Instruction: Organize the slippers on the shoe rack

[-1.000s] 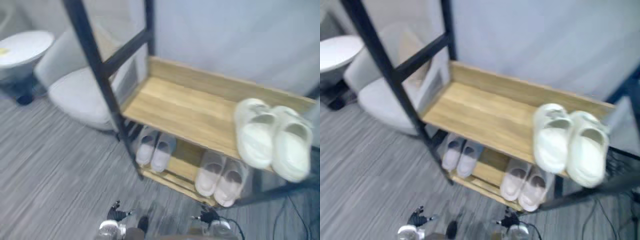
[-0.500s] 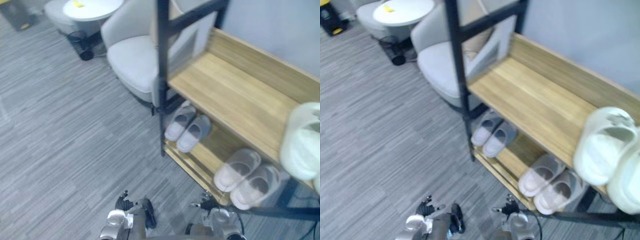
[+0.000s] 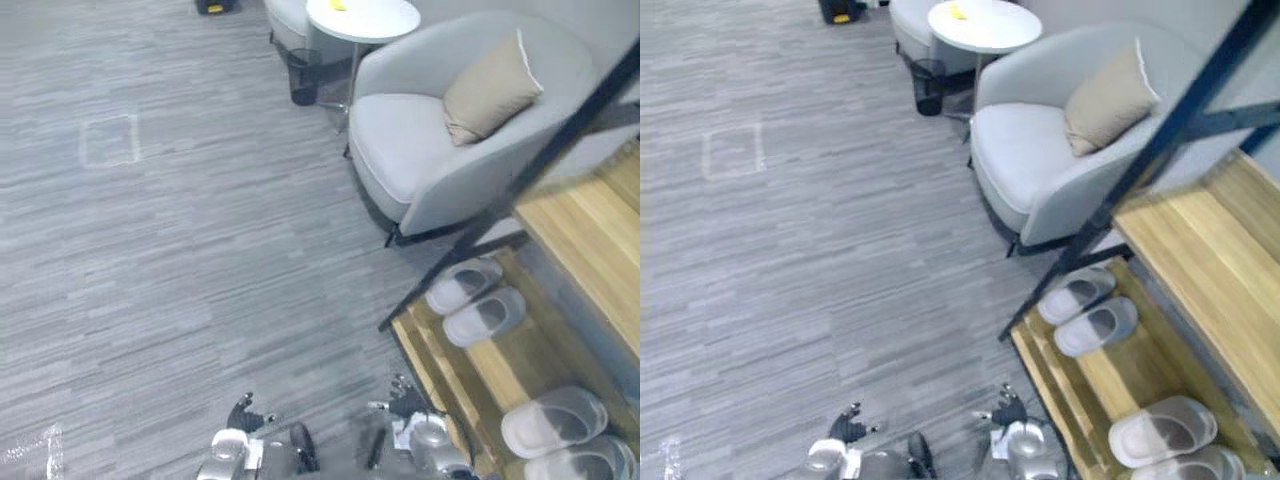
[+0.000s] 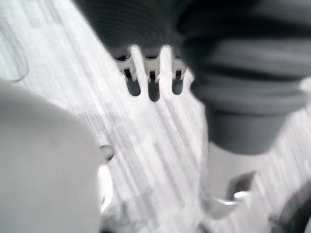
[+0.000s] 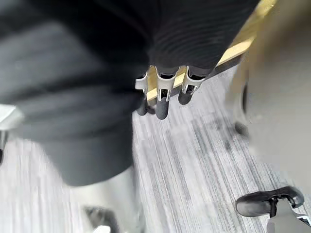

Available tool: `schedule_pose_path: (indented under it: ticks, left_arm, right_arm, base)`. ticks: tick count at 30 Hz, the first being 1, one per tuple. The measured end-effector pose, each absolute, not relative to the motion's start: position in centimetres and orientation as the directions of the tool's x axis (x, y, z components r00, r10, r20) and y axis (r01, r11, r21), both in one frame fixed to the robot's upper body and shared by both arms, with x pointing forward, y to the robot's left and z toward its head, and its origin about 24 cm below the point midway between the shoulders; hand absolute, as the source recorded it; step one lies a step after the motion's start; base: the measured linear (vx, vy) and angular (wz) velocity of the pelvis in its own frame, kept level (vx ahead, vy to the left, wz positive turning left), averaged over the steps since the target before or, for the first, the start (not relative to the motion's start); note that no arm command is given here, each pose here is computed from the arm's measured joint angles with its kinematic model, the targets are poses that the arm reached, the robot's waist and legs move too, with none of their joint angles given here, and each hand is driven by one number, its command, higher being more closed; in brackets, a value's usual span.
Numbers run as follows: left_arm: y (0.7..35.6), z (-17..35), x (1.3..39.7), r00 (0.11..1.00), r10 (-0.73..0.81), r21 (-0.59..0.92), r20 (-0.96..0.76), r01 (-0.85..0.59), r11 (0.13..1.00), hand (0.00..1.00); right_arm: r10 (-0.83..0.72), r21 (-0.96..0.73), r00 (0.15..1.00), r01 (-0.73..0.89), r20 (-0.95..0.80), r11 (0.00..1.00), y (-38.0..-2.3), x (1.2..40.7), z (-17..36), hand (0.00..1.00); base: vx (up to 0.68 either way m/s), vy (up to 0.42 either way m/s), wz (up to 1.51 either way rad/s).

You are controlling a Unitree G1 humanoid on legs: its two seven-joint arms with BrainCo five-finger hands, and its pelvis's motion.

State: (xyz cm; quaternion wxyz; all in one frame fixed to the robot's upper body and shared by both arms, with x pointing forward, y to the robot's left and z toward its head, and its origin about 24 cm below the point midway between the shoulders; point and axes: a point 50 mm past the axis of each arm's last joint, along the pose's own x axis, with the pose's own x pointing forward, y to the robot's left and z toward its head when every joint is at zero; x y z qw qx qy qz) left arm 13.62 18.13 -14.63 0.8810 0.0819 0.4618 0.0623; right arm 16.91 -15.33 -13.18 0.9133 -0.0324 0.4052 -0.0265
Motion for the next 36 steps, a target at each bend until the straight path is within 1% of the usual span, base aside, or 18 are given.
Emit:
schedule_pose_path:
  ticks: [4,6,9,11,13,16,18,23,28,29,31,35,36]
  left_arm:
    - [17.9,-14.8,13.2,0.554,0.181,0.193,-0.813,-0.039,0.981,0.0]
    - [18.9,-14.9,12.8,0.538,0.219,0.202,-0.814,-0.092,0.975,0.0]
    - [18.9,-14.7,12.9,0.545,0.242,0.201,-0.803,-0.134,0.97,0.0]
    - [18.9,-14.7,13.0,0.537,0.254,0.18,-0.804,-0.188,0.966,0.0]
    - [19.1,-14.6,13.1,0.542,0.26,0.172,-0.799,-0.208,0.963,0.0]
    - [19.0,-14.1,14.2,0.576,0.261,0.161,-0.774,-0.22,0.962,0.0]
    - [19.0,-14.0,14.3,0.582,0.261,0.158,-0.77,-0.223,0.962,0.0]
    - [20.5,-13.6,14.6,0.578,0.317,0.141,-0.752,-0.328,0.934,0.0]
    - [20.5,-14.3,13.2,0.525,0.312,0.154,-0.792,-0.322,0.934,0.0]
    - [20.5,-14.6,12.3,0.504,0.315,0.162,-0.805,-0.325,0.932,0.0]
    - [20.5,-14.9,11.4,0.481,0.317,0.167,-0.818,-0.329,0.93,0.0]
    - [20.0,-14.9,11.9,0.488,0.302,0.153,-0.819,-0.323,0.934,0.0]
    - [19.7,-14.9,12.2,0.499,0.289,0.15,-0.817,-0.299,0.942,0.0]
  right_arm:
    - [-0.071,-0.08,0.672,0.018,-0.737,0.997,-15.3,17.0,-13.2,0.0]
    - [-0.065,-0.073,0.654,0.015,-0.754,0.997,-15.0,16.5,-13.5,0.0]
    - [-0.074,-0.091,0.657,0.009,-0.751,0.996,-15.5,16.8,-13.4,0.0]
    - [-0.074,-0.11,0.633,-0.017,-0.771,0.994,-15.8,16.3,-13.8,0.0]
    - [-0.09,-0.124,0.632,-0.011,-0.77,0.992,-16.3,16.3,-13.8,0.0]
    - [-0.093,-0.13,0.647,-0.009,-0.757,0.991,-16.4,17.0,-13.4,0.0]
    - [-0.097,-0.132,0.643,-0.008,-0.76,0.991,-16.5,16.8,-13.5,0.0]
    - [-0.064,-0.104,0.669,-0.02,-0.741,0.994,-15.1,18.0,-13.1,0.0]
    - [-0.048,-0.085,0.645,-0.027,-0.763,0.996,-14.8,17.0,-13.6,0.0]
    - [-0.046,-0.082,0.636,-0.027,-0.77,0.996,-14.7,16.6,-13.7,0.0]
    - [-0.046,-0.089,0.646,-0.034,-0.762,0.995,-14.9,16.7,-13.6,0.0]
    - [-0.048,-0.097,0.678,-0.034,-0.733,0.995,-15.2,17.5,-13.0,0.0]
    - [-0.049,-0.098,0.683,-0.034,-0.729,0.995,-15.2,17.7,-12.9,0.0]
  base:
    - [0.33,-0.087,1.18]
    - [0.49,-0.227,1.27]
    - [0.45,-0.212,0.57]
    - [0.42,-0.146,0.15]
    - [0.36,-0.067,0.19]
    - [0.29,0.052,0.44]
    - [0.36,0.214,0.52]
    - [0.51,0.24,0.38]
    - [0.48,0.19,0.41]
    - [0.51,0.061,0.48]
    - [0.47,0.034,0.44]
    - [0.56,-0.076,0.54]
    - [0.57,-0.15,0.96]
